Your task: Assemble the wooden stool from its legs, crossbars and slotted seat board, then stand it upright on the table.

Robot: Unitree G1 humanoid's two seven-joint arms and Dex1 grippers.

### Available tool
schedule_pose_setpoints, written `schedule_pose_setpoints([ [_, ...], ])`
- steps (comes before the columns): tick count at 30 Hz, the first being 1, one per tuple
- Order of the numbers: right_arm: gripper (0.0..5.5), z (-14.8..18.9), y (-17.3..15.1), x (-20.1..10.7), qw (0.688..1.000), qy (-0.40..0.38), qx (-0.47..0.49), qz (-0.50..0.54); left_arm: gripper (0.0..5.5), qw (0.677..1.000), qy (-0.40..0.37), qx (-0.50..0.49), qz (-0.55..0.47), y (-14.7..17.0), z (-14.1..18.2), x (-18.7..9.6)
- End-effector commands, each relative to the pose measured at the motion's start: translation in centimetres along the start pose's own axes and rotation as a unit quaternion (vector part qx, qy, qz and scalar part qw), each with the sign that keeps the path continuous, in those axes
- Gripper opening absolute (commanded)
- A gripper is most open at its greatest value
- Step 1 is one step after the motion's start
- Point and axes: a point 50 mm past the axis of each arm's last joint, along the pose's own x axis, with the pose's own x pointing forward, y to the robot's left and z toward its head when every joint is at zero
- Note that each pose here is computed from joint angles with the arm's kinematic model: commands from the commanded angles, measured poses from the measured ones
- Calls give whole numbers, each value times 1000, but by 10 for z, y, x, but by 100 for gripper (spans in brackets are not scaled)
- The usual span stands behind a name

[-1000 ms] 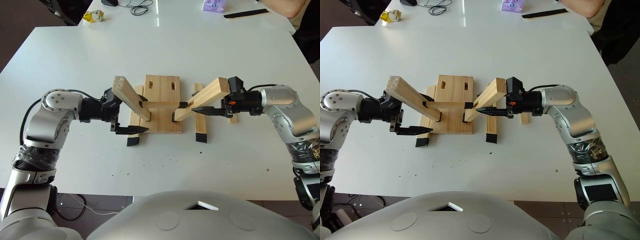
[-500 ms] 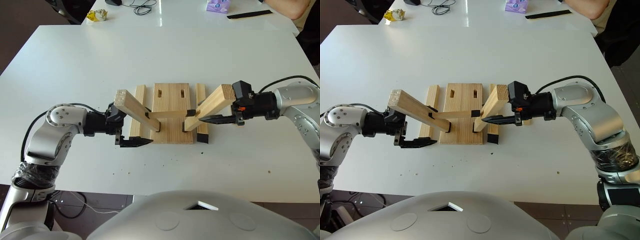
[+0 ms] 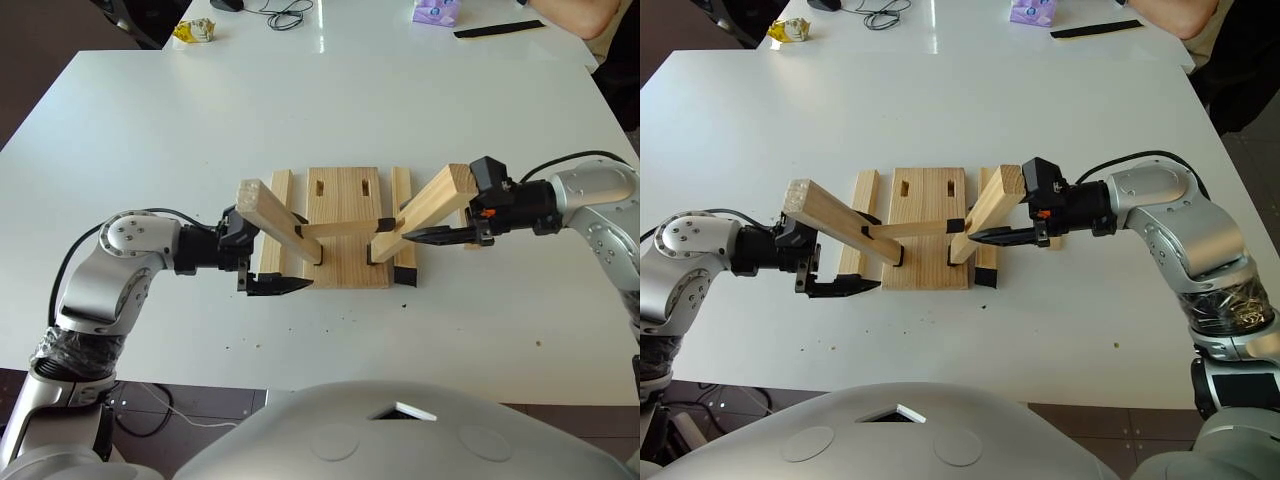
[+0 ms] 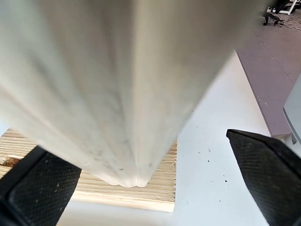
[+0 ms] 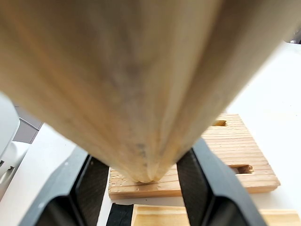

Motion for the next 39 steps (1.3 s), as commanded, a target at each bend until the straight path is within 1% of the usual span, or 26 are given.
schedule_pose_setpoints([
  [1, 202, -35, 12, 22, 995, 60, 64, 44, 526, 996, -8, 53, -74, -8, 16, 19],
  [8, 202, -36, 11, 25, 995, 67, 56, 53, 526, 995, -3, 58, -79, -6, 15, 19],
  [13, 202, -37, 14, 26, 994, 78, 37, 64, 526, 997, 0, 69, -45, 19, 19, 16],
  [19, 202, -40, 18, 27, 994, 86, 24, 69, 526, 996, 22, 73, -53, 32, 15, 7],
  [23, 202, -40, 18, 27, 994, 87, 20, 70, 526, 994, 43, 86, -55, 36, 9, -1],
  [30, 202, -42, 19, 26, 993, 93, 12, 69, 526, 992, 79, 96, -36, 41, -6, -24],
  [39, 202, -43, 20, 28, 994, 92, 9, 65, 526, 991, 77, 103, -29, 47, -5, -27],
])
